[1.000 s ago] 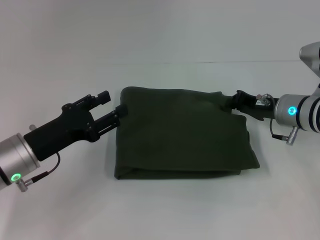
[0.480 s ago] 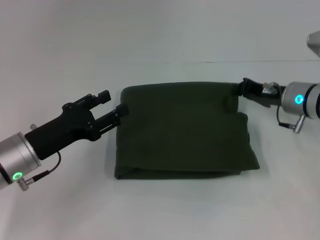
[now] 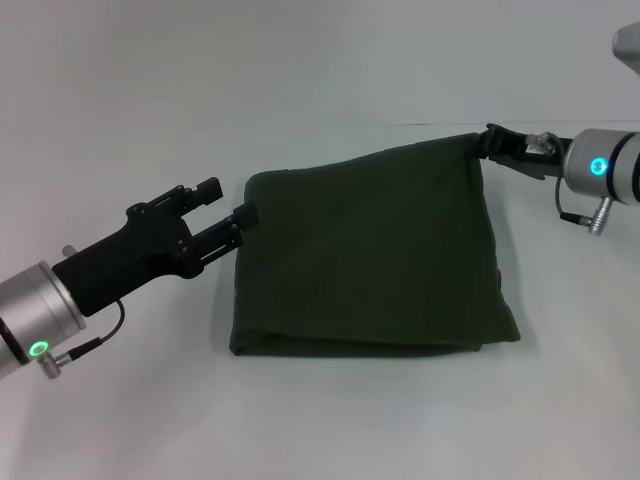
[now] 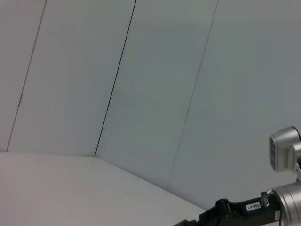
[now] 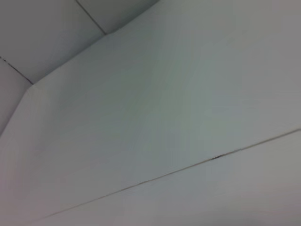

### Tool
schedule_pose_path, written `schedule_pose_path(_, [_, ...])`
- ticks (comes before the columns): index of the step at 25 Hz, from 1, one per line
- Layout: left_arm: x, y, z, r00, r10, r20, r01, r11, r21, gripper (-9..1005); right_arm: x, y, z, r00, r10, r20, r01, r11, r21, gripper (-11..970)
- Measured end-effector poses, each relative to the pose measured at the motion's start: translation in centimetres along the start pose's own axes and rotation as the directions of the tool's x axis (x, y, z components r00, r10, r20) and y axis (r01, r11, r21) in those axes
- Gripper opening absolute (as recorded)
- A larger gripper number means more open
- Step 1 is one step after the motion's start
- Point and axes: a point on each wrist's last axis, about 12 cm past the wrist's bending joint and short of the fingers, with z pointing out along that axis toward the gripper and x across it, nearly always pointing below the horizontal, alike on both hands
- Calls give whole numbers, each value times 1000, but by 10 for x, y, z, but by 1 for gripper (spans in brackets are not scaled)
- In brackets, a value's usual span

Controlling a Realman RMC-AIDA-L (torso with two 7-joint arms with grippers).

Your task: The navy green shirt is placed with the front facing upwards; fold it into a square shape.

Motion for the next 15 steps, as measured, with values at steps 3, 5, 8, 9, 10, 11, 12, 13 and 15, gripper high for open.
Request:
schedule_pose_path(3, [0,0,1,1000,0,0,0,1000,0,675,2,2,2,1000,-6,2,6,1000,7,50])
schedule_pose_path(5, [0,0,1,1000,0,0,0,1000,0,675,2,2,3,1000,-5,6,5,1000,13,54])
schedule_pose_path(8, [-1,0,1,1000,0,0,0,1000,1,675,3,2,4,1000,-6,12,6,1000,20,60])
schedule_pose_path(9, [-1,0,1,1000,1,0,-1,1000,1,675,3,2,4,1000,-10,13,10,1000,22,62])
schedule_pose_path(10, [-1,0,1,1000,1,1,-1,1000,1,676,3,2,4,1000,-17,14,17,1000,22,64])
schedule_pose_path(11, [0,0,1,1000,-2,2,2,1000,1,676,3,2,4,1000,-26,16,26,999,24,66])
schedule_pose_path(12, [0,0,2,1000,-5,3,5,1000,2,676,3,2,5,999,-36,19,36,999,26,68])
schedule_pose_path(13, [0,-1,2,1000,-8,4,8,1000,2,676,2,3,5,999,-46,22,46,999,29,70])
schedule_pose_path(15, [1,-2,2,1000,-14,5,14,1000,4,676,0,2,5,998,-62,33,61,997,38,74])
